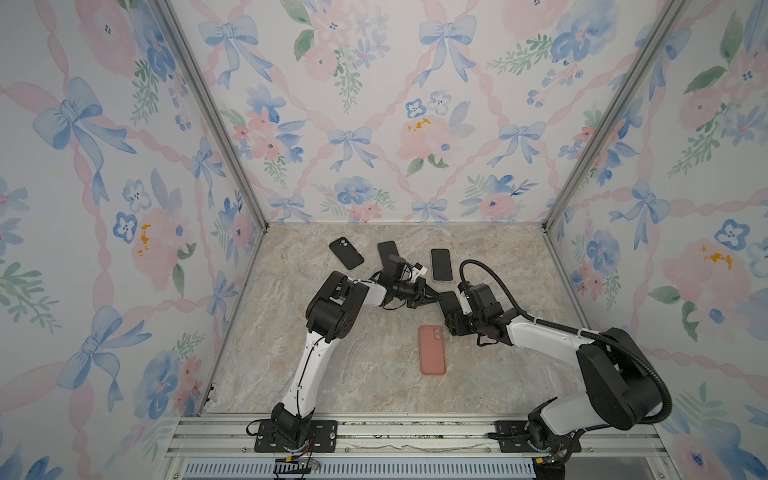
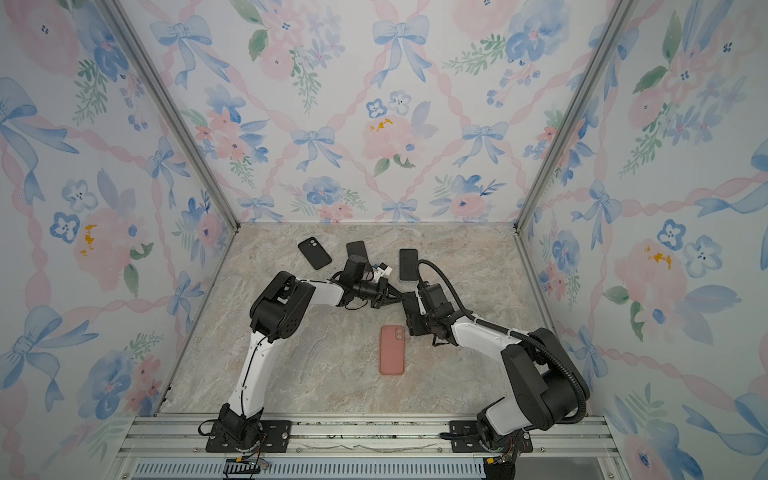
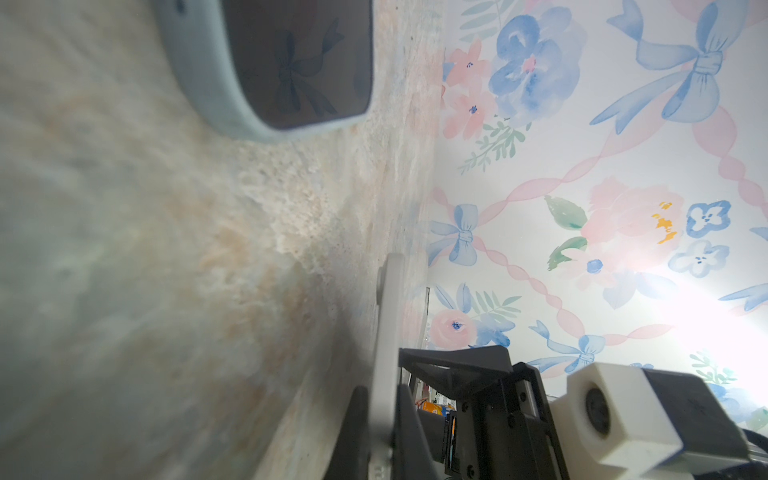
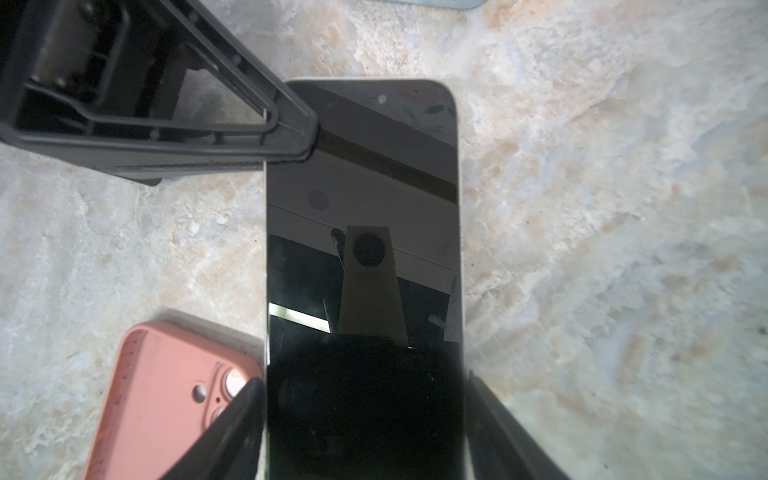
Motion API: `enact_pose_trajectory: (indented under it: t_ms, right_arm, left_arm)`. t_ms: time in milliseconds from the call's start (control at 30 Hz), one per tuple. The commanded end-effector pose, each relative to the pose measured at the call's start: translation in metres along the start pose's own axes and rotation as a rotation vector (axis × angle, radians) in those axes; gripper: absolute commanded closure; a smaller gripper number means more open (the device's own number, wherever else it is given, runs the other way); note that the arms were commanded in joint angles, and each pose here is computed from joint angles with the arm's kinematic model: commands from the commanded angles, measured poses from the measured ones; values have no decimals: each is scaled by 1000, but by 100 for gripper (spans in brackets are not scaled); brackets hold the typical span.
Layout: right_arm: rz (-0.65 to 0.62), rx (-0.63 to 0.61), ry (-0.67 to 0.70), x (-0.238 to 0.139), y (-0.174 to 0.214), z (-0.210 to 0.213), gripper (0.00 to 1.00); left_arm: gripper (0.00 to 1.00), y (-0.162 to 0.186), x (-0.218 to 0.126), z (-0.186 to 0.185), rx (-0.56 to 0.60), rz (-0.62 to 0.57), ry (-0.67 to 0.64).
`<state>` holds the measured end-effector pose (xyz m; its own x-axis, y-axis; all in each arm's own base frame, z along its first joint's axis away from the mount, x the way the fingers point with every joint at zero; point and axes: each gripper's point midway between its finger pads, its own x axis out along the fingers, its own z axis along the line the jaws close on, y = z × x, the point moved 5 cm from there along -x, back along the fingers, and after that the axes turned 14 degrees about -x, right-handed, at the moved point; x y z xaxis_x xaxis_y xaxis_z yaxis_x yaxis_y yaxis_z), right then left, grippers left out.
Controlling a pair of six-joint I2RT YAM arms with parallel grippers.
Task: Put the phone into the phone case
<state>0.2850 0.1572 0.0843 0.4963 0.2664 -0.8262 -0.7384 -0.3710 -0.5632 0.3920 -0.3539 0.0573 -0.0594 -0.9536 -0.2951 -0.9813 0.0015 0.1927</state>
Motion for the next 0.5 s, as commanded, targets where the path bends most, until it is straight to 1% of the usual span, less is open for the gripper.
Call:
enact_pose_trajectory:
  t_ms: [0, 100, 167, 467]
  right_arm:
    - [-27, -27, 10, -4, -7, 5, 32]
    - [-24, -26, 21, -3, -6, 4, 24]
    - [-25, -28, 25, -4, -6, 4, 20]
    - [-31, -22, 46, -17, -10, 7, 10]
  left_arm:
    - [96, 3, 5, 11, -11, -8, -24]
    - [97, 3, 5, 12, -12, -10, -25]
    - [98, 3, 5, 12, -13, -12, -26]
    - [100, 2, 5, 13, -15, -19, -26]
